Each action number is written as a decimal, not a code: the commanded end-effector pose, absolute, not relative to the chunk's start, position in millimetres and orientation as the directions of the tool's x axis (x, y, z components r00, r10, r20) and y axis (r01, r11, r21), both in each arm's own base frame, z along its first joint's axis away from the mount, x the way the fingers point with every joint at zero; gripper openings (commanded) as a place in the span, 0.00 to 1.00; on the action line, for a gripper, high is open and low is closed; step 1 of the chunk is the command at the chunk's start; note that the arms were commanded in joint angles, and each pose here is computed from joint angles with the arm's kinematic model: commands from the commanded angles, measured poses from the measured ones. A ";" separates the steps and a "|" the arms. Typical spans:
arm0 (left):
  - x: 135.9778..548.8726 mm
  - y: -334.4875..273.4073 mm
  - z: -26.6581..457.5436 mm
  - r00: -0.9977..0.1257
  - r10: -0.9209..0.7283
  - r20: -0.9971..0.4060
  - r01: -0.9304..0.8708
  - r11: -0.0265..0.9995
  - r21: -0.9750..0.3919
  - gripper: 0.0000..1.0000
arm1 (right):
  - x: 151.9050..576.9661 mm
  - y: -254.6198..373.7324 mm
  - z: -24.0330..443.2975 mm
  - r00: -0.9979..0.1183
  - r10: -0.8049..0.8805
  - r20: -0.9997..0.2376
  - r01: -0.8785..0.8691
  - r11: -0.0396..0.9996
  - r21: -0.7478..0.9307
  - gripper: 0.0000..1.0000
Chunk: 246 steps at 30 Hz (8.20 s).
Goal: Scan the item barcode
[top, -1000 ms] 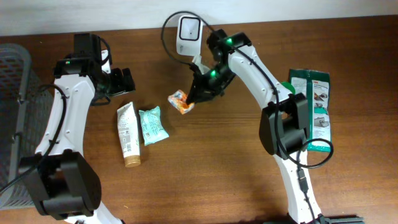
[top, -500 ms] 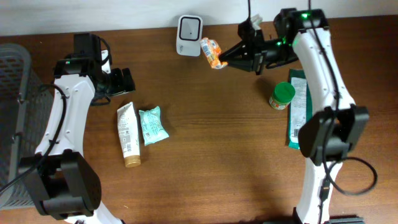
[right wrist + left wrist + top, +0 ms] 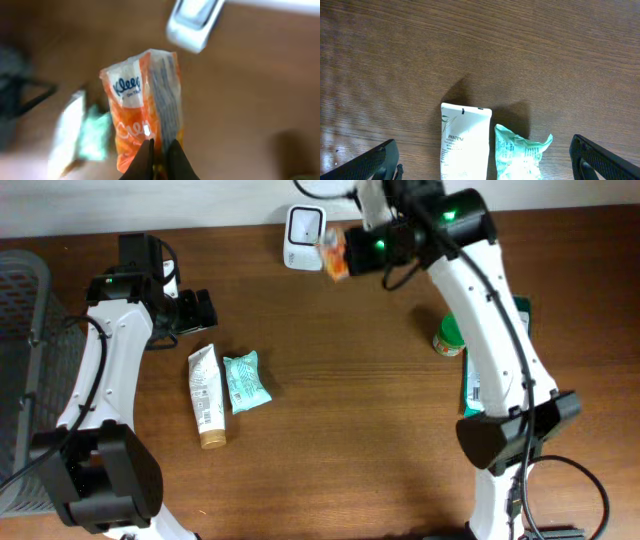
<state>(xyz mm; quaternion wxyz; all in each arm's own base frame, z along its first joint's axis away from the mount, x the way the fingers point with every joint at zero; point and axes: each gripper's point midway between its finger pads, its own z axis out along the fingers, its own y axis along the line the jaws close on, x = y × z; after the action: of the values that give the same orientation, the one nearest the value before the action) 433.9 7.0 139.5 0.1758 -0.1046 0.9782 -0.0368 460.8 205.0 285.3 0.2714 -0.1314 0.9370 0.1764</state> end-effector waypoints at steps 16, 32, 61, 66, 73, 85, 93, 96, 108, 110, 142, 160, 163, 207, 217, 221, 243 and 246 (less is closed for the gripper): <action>435.6 8.0 147.5 -0.909 -0.216 -0.356 -0.190 0.976 -0.108 0.99 | 661.9 249.5 177.2 -0.235 -0.828 -0.508 -0.295 0.559 -0.775 0.04; 435.6 8.0 147.5 -0.909 -0.216 -0.356 -0.190 0.976 -0.108 0.99 | 620.1 241.9 277.9 -0.270 -0.569 -0.777 -0.324 0.813 -0.484 0.04; 435.6 8.0 147.5 -0.909 -0.216 -0.356 -0.190 0.976 -0.108 0.99 | 393.8 -92.9 91.8 -0.933 0.357 0.048 0.356 0.934 -0.023 0.04; 435.6 8.0 147.5 -0.909 -0.216 -0.356 -0.190 0.976 -0.108 0.99 | 397.8 -93.1 91.8 -0.934 0.357 0.033 0.356 0.934 -0.017 0.37; 435.6 8.0 147.5 -0.909 -0.216 -0.356 -0.190 0.976 -0.108 0.99 | 443.2 -34.8 195.5 -0.966 0.180 -0.186 0.128 0.957 0.260 0.56; 435.6 8.8 147.5 -0.909 -0.218 -0.356 -0.192 0.976 -0.108 0.99 | 402.6 198.9 161.3 -0.963 -0.243 -0.119 -0.270 0.881 0.389 0.68; 445.5 14.6 161.1 -0.887 -0.229 -0.401 -0.198 0.973 -0.119 0.99 | 403.2 316.4 152.5 -0.845 -0.392 -0.363 -0.526 0.732 0.434 0.67; 444.5 48.1 220.2 -0.833 -0.291 -0.470 -0.260 0.957 -0.131 0.99 | 408.3 350.4 157.8 -0.813 -0.374 -0.447 -0.556 0.725 0.406 0.67; 425.2 77.3 256.9 -0.779 -0.416 -0.469 -0.371 0.909 -0.190 0.99 | 413.1 414.0 56.4 -0.830 -0.387 -0.401 -0.553 0.661 0.507 0.75; 424.5 77.2 254.5 -0.782 -0.416 -0.464 -0.372 0.909 -0.189 0.99 | 407.9 416.8 43.9 -0.834 -0.400 -0.380 -0.549 0.662 0.509 0.75; 433.9 42.8 235.4 -0.831 -0.354 -0.429 -0.304 0.935 -0.183 0.96 | 428.2 250.0 62.7 -0.997 -0.025 -0.072 -0.049 0.933 0.356 0.63; 466.1 -76.7 144.2 -0.942 -0.225 -0.250 -0.156 0.950 -0.270 0.72 | 444.5 258.3 15.3 -0.880 -0.418 -0.228 -0.473 0.717 0.512 0.32; 466.3 -76.8 144.1 -0.942 -0.225 -0.250 -0.155 0.950 -0.270 0.72 | 449.9 248.8 15.7 -0.923 -0.337 -0.185 -0.383 0.758 0.529 0.04; 422.7 -163.8 23.6 -0.985 -0.169 -0.021 -0.141 0.881 -0.452 0.00 | 470.4 162.7 81.5 -1.000 0.013 -0.017 0.004 0.888 0.460 0.50; 416.1 -165.4 0.4 -0.987 -0.160 0.018 -0.152 0.893 -0.424 0.00 | 469.4 162.5 81.4 -1.000 0.013 -0.012 0.006 0.888 0.460 0.50; 402.0 -164.7 -33.3 -0.981 -0.159 0.112 -0.191 0.895 -0.402 0.00 | 466.2 165.0 80.0 -1.000 0.006 -0.002 0.005 0.889 0.458 0.50; 400.5 -165.3 -35.9 -0.980 -0.158 0.122 -0.194 0.894 -0.404 0.00 | 439.0 270.8 16.1 -0.982 -0.187 -0.033 -0.165 0.756 0.633 0.56; 400.6 -165.4 -35.9 -0.980 -0.158 0.121 -0.194 0.894 -0.404 0.00 | 447.2 264.9 18.2 -0.984 -0.169 -0.050 -0.161 0.747 0.645 0.41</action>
<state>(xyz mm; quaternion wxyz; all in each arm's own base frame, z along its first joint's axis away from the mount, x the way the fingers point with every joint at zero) 423.2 -172.1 10.3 0.0085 -0.0769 0.9642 -0.2535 446.9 269.9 22.3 -0.0006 -0.0936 0.9369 0.3369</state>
